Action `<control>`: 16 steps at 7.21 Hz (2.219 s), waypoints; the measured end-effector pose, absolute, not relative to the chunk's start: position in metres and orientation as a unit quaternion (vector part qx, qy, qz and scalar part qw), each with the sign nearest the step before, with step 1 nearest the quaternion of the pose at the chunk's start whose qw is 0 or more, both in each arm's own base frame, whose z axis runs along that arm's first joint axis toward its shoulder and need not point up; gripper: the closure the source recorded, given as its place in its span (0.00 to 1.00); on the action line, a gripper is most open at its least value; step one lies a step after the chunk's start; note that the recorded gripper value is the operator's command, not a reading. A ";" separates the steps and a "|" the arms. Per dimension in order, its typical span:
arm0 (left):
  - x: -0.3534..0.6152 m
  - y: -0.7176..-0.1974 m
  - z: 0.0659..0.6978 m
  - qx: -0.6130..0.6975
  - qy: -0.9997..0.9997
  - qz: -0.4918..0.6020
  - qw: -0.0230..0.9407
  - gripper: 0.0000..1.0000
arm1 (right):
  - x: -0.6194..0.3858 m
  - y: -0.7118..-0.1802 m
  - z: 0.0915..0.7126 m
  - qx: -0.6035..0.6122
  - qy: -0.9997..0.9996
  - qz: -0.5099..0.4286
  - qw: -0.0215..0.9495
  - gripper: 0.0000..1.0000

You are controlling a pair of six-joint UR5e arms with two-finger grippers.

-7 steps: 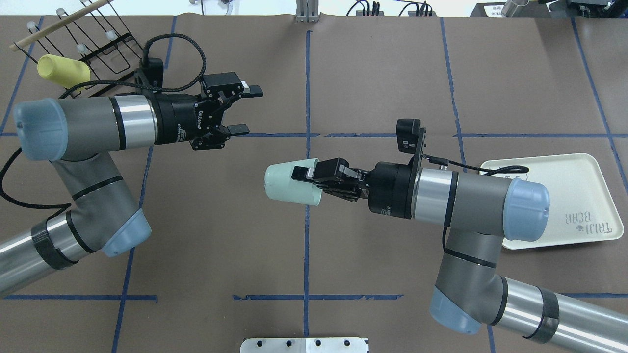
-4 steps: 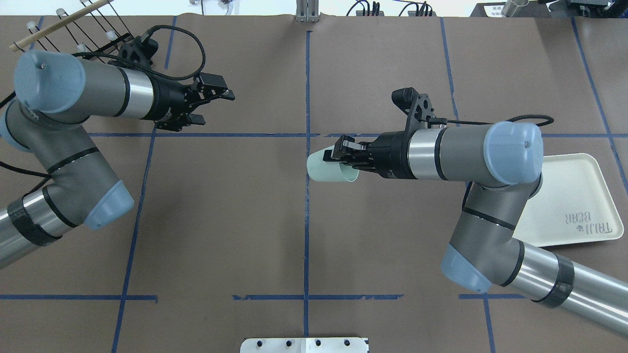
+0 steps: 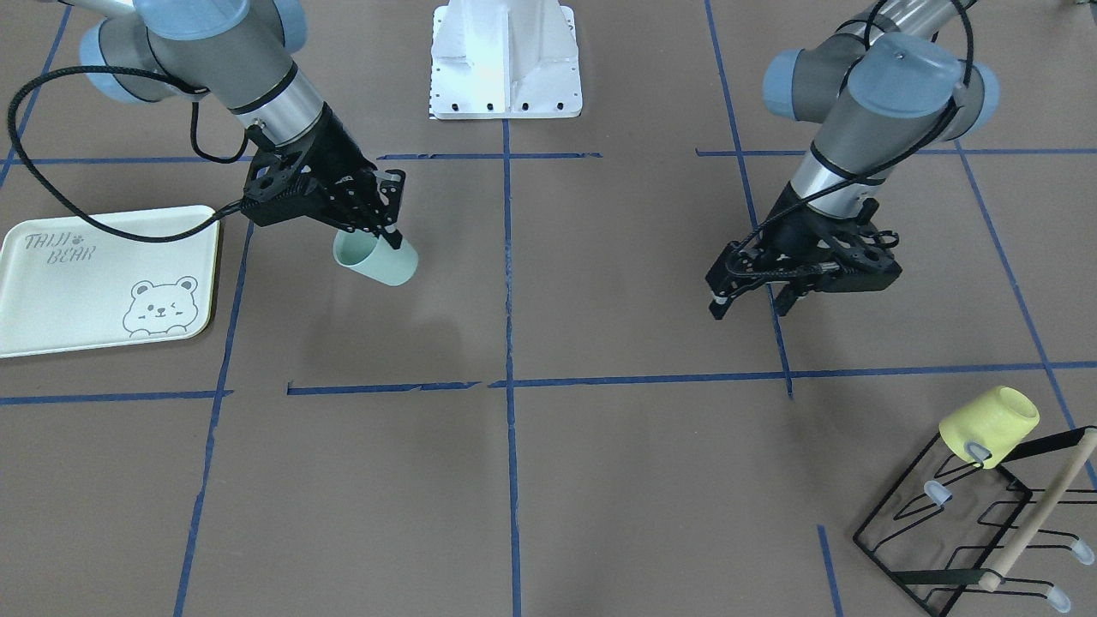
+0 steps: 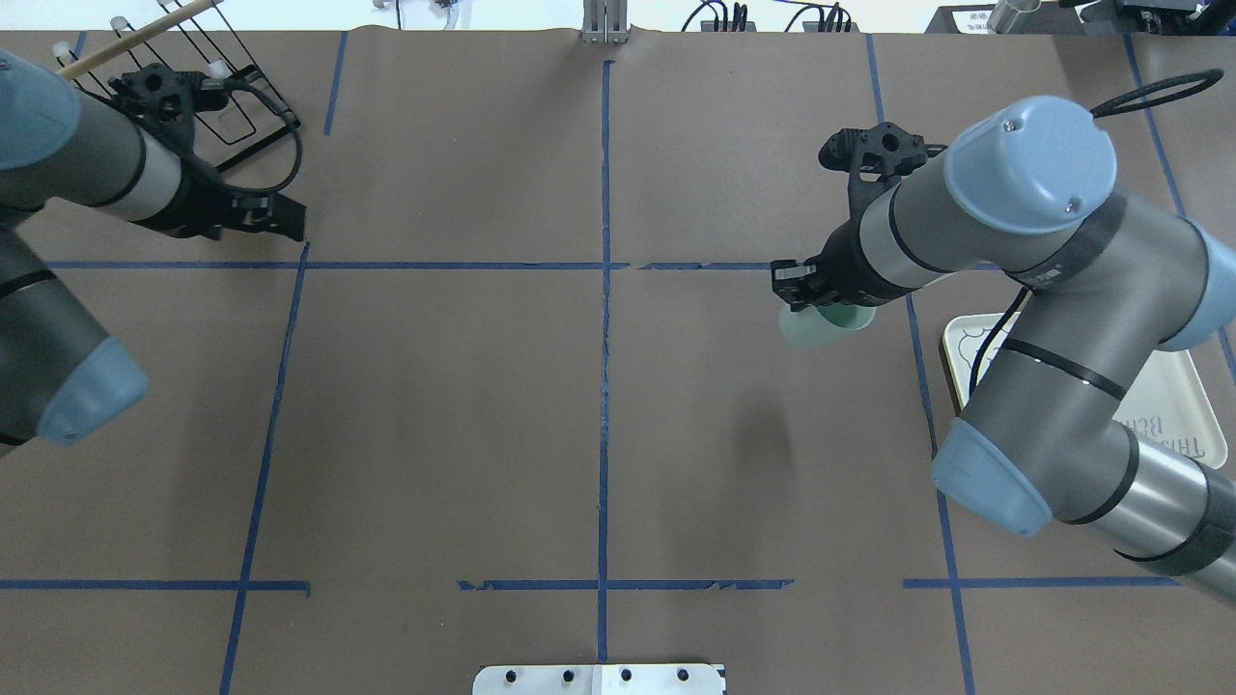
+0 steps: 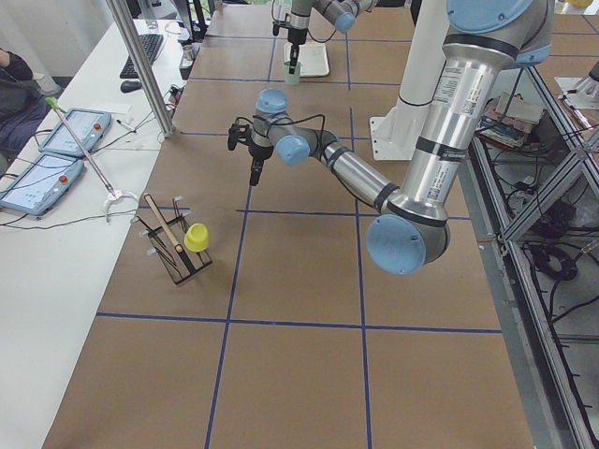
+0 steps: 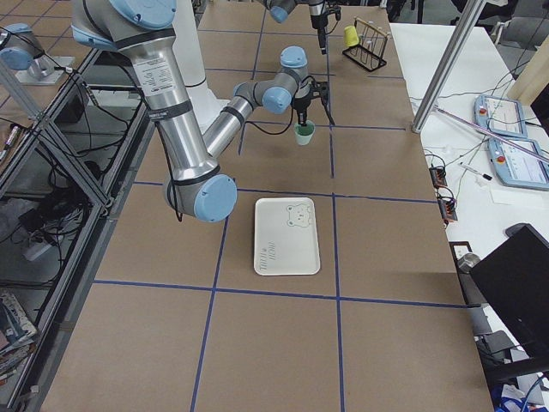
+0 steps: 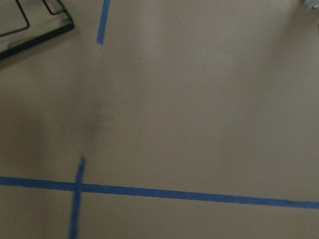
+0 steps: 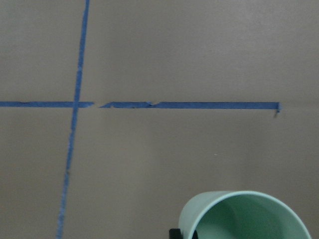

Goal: Left arm grabs green cup and hands to right arm on tray

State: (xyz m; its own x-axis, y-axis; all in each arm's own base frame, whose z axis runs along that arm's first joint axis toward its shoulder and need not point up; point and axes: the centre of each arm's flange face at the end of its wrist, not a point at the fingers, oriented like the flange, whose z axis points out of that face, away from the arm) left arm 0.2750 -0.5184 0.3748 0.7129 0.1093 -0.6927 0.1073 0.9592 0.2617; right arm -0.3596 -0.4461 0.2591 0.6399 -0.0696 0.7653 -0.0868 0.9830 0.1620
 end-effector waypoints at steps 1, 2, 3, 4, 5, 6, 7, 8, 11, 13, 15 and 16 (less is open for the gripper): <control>0.233 -0.518 0.409 0.144 0.340 0.064 0.927 0.00 | -0.337 -0.452 0.278 0.096 -0.394 -0.020 0.914 1.00; 0.182 -0.523 0.445 0.135 0.323 0.118 0.929 0.00 | -0.310 -0.460 0.301 0.098 -0.376 -0.039 0.921 1.00; 0.120 -0.529 0.488 0.119 0.326 0.151 0.926 0.00 | -0.271 -0.472 0.326 0.093 -0.370 -0.059 0.923 1.00; 0.056 -0.526 0.533 0.102 0.345 0.152 0.920 0.00 | -0.226 -0.480 0.354 0.086 -0.371 -0.078 0.921 1.00; 0.001 -0.512 0.571 0.083 0.370 0.127 0.916 0.00 | -0.183 -0.482 0.382 0.084 -0.371 -0.094 0.920 1.00; -0.038 -0.494 0.594 0.060 0.392 0.090 0.914 0.00 | -0.149 -0.481 0.406 0.083 -0.369 -0.105 0.920 1.00; -0.060 -0.476 0.608 0.037 0.403 0.059 0.912 0.00 | -0.127 -0.477 0.423 0.080 -0.368 -0.106 0.920 1.00; -0.071 -0.455 0.619 0.020 0.407 0.042 0.912 0.00 | -0.117 -0.473 0.436 0.072 -0.367 -0.102 0.922 1.00; -0.082 -0.411 0.636 -0.001 0.354 0.034 0.935 0.00 | -0.111 -0.467 0.458 0.051 -0.362 -0.089 0.926 1.00; -0.085 -0.408 0.630 0.011 0.332 0.041 0.942 0.00 | -0.112 -0.467 0.466 0.050 -0.365 -0.071 0.927 1.00; -0.085 -0.407 0.624 0.019 0.328 0.043 0.943 0.00 | -0.126 -0.456 0.490 0.070 -0.383 -0.040 0.920 1.00; -0.085 -0.403 0.630 0.011 0.328 0.040 0.944 0.00 | -0.138 -0.442 0.500 0.083 -0.390 -0.025 0.917 0.99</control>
